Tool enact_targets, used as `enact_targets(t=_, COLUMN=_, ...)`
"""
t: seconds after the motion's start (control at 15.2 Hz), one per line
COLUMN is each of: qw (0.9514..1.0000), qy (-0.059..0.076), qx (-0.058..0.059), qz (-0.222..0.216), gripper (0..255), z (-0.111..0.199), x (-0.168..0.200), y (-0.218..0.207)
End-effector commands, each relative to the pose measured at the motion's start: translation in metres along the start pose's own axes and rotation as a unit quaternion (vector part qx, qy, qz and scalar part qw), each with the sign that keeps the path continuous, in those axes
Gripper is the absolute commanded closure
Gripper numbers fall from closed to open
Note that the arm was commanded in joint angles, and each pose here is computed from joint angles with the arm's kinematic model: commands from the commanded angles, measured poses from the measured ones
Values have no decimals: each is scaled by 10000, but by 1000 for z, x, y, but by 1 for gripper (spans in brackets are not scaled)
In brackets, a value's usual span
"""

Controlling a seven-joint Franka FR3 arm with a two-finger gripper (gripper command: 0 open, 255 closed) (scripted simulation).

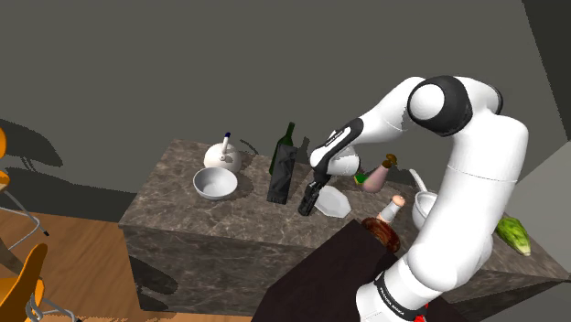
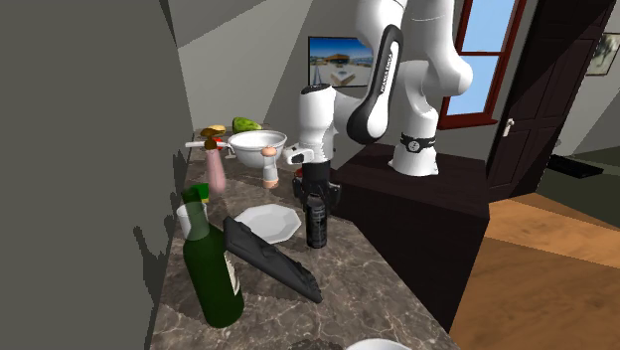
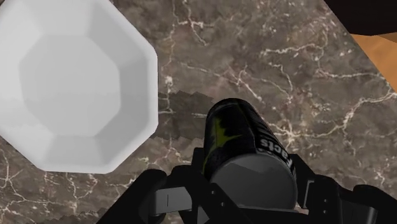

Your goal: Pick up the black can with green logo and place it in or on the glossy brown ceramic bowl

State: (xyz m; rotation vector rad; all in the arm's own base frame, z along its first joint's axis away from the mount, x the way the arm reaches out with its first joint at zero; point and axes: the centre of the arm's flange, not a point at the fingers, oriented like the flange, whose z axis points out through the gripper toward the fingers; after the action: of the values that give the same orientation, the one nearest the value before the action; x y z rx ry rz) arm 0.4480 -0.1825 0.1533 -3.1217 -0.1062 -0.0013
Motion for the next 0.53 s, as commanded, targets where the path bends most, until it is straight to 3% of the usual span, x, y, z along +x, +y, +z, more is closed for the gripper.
enact_targets(t=0.0, qw=10000, qy=0, qx=0, qz=0, gripper=255, z=-11, x=1, y=0)
enact_targets(t=0.46, qw=10000, qy=0, qx=0, qz=0, gripper=255, z=-48, x=1, y=-1)
